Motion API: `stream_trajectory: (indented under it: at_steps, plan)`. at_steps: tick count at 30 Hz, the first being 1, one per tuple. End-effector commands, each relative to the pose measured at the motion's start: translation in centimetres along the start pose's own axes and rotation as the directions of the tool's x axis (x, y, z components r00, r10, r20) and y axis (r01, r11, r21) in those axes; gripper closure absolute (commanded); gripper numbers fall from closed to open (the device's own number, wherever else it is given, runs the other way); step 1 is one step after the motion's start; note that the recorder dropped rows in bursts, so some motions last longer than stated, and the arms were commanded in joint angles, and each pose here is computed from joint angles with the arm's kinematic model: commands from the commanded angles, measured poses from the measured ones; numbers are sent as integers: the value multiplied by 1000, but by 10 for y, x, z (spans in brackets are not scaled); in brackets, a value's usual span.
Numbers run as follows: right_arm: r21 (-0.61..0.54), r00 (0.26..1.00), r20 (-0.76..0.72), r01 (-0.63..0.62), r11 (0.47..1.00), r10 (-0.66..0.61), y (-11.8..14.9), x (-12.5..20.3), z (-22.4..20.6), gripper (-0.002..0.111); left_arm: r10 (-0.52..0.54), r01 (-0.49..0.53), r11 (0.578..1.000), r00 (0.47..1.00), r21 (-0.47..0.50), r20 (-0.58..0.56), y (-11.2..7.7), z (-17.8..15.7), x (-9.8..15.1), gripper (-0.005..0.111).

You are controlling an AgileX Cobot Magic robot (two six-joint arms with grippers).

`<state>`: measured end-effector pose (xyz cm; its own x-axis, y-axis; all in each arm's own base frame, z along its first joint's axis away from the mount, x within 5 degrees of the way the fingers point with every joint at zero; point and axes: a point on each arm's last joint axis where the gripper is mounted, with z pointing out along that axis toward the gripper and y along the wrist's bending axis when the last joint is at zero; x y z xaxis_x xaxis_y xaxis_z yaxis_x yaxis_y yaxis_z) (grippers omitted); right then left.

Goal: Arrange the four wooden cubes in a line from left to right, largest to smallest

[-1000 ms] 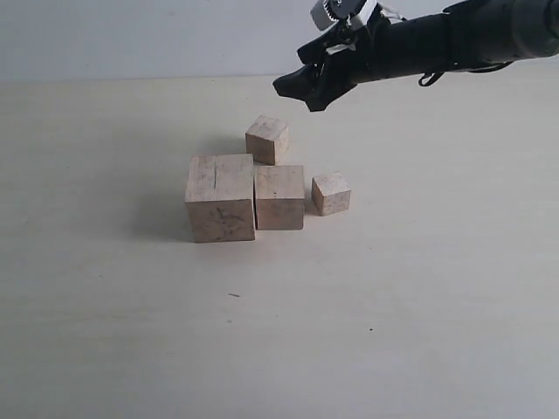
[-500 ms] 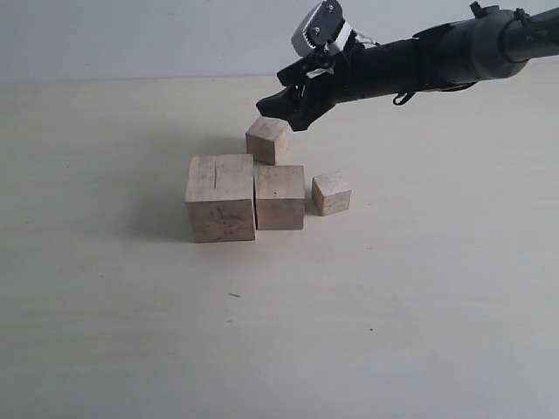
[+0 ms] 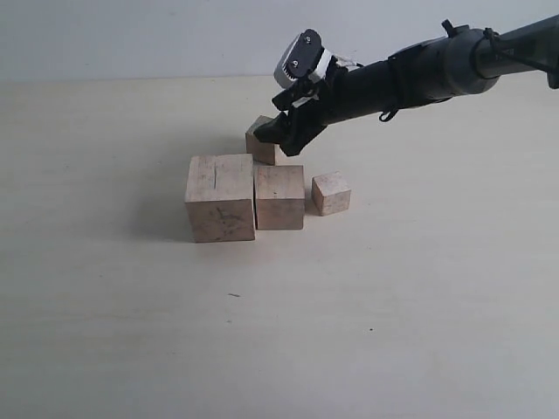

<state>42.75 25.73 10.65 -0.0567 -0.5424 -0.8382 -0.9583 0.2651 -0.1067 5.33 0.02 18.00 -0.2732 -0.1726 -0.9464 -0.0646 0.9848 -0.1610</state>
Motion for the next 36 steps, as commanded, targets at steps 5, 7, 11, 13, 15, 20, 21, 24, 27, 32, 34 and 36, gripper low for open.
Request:
stream_trajectory:
  at_steps: [5, 7, 11, 13, 15, 20, 21, 24, 27, 32, 34, 36]
  plan:
    - [-8, 1000, -12, -29, 1000, 29, 0, 6, 5, 42, -3, 3, 1000, 1000, 7, 11, 0, 0, -1, 107]
    - [-9, 999, -14, -38, 999, 38, 0, 7, 5, 42, -3, 3, 1000, 1000, 7, 11, 0, 0, -1, 107]
    - [-12, 998, -16, -56, 998, 56, 1, 9, 6, 43, -3, 3, 1000, 1000, 7, 11, 0, 0, -1, 107]
    - [-20, 999, -31, -37, 999, 36, 1, 10, 6, 50, -3, 3, 1000, 1000, 7, 11, 0, 0, -1, 107]
    - [-31, 998, -46, -35, 999, 33, 3, 11, 6, 62, -3, 3, 1000, 1000, 7, 11, 0, 0, -1, 107]
    - [-67, 989, -146, -6, 998, -4, 5, 15, 1, 106, -3, 3, 1000, 1000, 7, 11, 0, 0, -1, 107]
    - [-64, 988, -153, -8, 998, -2, 5, 11, -2, 108, -3, 3, 1000, 1000, 7, 11, 0, 0, -1, 107]
    - [-44, 989, -149, 5, 999, -11, 2, -7, -15, 108, -3, 3, 1000, 1000, 7, 11, 0, 0, -1, 107]
    - [-11, 991, -129, 14, 1000, -16, 0, -33, -34, 108, -3, 3, 1000, 1000, 7, 11, 0, 0, -1, 107]
    - [46, 977, -208, -30, 998, 39, -1, -56, -62, 108, -3, 3, 1000, 1000, 7, 11, 0, 0, -1, 107]
    - [71, 960, -264, -74, 995, 90, -2, -55, -67, 108, -3, 3, 1000, 1000, 7, 11, 0, 0, -1, 107]
    - [97, 942, -309, -107, 990, 132, -2, -51, -70, 108, -3, 3, 1000, 1000, 7, 11, 0, 0, -1, 107]
